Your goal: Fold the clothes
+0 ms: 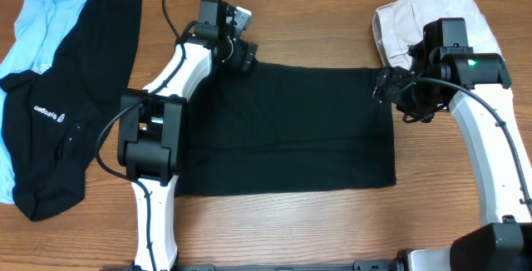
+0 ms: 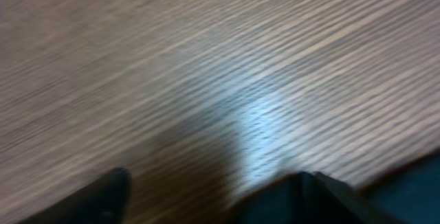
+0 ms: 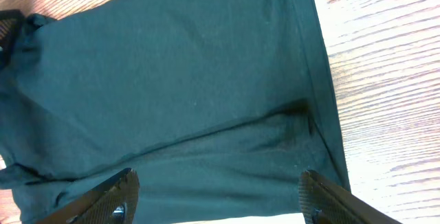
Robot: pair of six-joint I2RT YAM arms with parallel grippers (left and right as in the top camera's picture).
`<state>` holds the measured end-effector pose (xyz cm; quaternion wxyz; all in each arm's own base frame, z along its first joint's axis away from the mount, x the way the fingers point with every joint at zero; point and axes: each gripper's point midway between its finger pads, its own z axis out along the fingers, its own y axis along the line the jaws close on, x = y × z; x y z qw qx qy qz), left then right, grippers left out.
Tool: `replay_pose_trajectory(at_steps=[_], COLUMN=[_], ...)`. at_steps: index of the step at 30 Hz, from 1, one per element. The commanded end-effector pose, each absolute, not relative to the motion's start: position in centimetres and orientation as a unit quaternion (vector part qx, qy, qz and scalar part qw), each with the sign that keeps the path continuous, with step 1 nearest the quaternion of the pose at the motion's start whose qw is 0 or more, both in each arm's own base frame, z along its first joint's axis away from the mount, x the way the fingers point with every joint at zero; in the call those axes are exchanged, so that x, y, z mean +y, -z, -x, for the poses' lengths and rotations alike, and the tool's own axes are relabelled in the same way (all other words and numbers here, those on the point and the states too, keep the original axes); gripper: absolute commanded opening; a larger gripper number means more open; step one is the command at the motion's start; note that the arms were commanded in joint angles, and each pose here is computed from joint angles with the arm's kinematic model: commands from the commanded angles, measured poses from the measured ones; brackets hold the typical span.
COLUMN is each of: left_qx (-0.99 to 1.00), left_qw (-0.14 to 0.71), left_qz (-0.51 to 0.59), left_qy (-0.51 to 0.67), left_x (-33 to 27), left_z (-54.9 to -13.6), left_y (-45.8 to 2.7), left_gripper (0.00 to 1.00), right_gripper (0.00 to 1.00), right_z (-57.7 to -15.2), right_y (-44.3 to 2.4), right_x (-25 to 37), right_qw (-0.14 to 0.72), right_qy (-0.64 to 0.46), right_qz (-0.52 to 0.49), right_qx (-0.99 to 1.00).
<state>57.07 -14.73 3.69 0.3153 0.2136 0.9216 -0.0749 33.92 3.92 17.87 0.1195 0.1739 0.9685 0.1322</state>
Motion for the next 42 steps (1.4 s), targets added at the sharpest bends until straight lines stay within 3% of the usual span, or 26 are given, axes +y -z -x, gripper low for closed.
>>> replay_pose_trajectory(at_steps=[1,2,4,10,18,22,25,28,42], left_qx=[0.924,0.926,0.928,0.926,0.924,0.924,0.924,0.924,0.931], left_qw=[0.317,0.312,0.303,0.297,0.287,0.286,0.287,0.286,0.262], left_qz=[-0.209,-0.209,-0.213,-0.224,-0.228,-0.228,-0.228,-0.228,-0.229], left_qy=[0.044,0.045,0.049,0.073,0.113,0.113,0.113,0.113,0.114], left_x=[-13.5,-13.6,-13.8,-15.1,-16.4,-16.4,-16.4,-16.4,-16.6], left_z=[-57.8,-57.5,-57.1,-56.5,-55.7,-55.7,-55.7,-55.6,-55.1], left_y=[-4.0,-3.8,-3.6,-3.5,-3.4,-3.4,-3.4,-3.4,-0.7], left_gripper=[0.66,0.61,0.6,0.76,0.76,0.66,0.46,0.34,0.36], right_gripper=[0.78,0.78,0.78,0.78,0.78,0.79,0.79,0.78,0.79], right_z=[-34.4,-34.4,-34.4,-34.5,-34.6,-34.6,-34.6,-34.6,-34.7], right_y=[-19.0,-19.0,-19.0,-19.0,-19.0,-19.0,-19.0,-19.0,-19.0], right_x=[3.7,3.7,3.7,3.6,3.6,3.6,3.6,3.6,3.5], right_qw=[0.14,0.14,0.14,0.142,0.145,0.145,0.145,0.145,0.148], right_qy=[-0.13,-0.13,-0.128,-0.127,-0.128,-0.128,-0.128,-0.128,-0.126], right_qz=[-0.169,-0.169,-0.169,-0.169,-0.169,-0.169,-0.169,-0.169,-0.169], right_qx=[0.967,0.967,0.967,0.967,0.966,0.966,0.966,0.966,0.966])
